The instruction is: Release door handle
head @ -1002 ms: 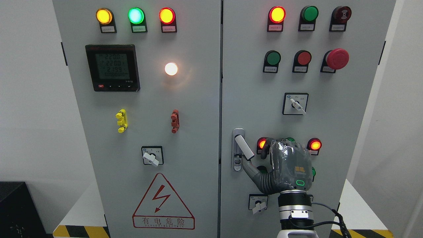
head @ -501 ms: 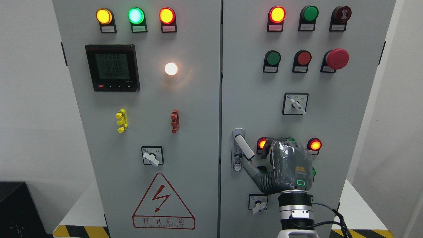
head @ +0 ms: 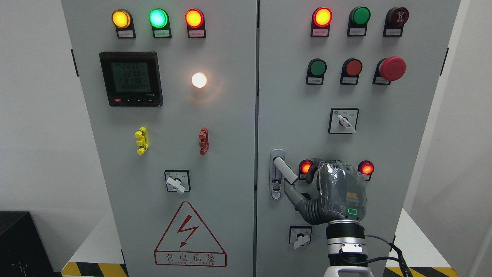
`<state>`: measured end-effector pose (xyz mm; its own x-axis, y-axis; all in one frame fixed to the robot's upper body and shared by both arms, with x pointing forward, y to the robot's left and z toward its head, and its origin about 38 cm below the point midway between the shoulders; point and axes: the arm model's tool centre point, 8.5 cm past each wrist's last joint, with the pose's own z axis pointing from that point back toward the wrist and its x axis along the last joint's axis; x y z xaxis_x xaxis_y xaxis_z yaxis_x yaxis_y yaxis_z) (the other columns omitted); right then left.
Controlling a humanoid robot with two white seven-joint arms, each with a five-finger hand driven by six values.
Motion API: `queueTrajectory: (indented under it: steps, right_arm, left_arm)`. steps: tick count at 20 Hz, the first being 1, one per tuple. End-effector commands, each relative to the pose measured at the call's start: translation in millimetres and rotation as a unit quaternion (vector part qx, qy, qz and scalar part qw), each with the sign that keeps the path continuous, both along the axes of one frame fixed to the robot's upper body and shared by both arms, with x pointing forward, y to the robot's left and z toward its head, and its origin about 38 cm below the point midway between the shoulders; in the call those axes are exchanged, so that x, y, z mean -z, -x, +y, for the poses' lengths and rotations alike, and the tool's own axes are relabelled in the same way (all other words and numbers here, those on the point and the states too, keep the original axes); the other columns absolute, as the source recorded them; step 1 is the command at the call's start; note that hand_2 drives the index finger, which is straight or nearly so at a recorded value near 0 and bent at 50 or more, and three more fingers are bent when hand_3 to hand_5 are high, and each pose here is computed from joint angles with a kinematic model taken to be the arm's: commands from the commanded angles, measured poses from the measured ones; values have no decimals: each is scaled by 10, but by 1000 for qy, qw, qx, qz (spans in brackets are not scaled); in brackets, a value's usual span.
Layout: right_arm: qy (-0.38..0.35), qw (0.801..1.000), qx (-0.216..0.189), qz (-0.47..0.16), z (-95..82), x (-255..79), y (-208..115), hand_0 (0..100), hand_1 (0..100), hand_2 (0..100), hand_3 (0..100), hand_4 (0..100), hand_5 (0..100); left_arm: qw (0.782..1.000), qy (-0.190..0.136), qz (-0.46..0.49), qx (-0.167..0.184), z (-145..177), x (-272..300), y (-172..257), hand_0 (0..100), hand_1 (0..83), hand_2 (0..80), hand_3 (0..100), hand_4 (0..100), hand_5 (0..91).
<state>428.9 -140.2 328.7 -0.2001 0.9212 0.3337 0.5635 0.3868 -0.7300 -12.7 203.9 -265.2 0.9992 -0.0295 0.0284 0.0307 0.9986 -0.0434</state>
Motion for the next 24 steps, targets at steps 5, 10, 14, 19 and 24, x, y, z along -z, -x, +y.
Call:
queueTrajectory:
  steps: [5, 10, 14, 19, 24]
  right_arm:
    - [-2, 1000, 3, -4, -32, -41, -8, 269, 482, 728, 997, 804, 733]
    - [-3, 1000, 3, -7, -33, -72, -19, 269, 484, 728, 996, 804, 734]
    - [-3, 1000, 5, -7, -47, -73, -22, 266, 488, 728, 996, 804, 735]
    - [-4, 1000, 5, -7, -53, -73, -23, 263, 490, 731, 995, 805, 735]
    - [-4, 1000, 5, -8, -54, -77, -19, 262, 490, 727, 995, 804, 735]
  left_arm:
    - [1000, 0, 0, 0, 0, 0, -1, 0, 0, 47, 106, 7, 0]
    - [1000, 0, 0, 0, 0, 0, -1, 0, 0, 46, 107, 7, 0]
    - [1000, 0, 0, 0, 0, 0, 1, 0, 0, 47, 107, 7, 0]
    - [1000, 0, 0, 0, 0, 0, 1, 0, 0, 46, 107, 7, 0]
    - [1000, 0, 0, 0, 0, 0, 1, 0, 0, 46, 107, 7, 0]
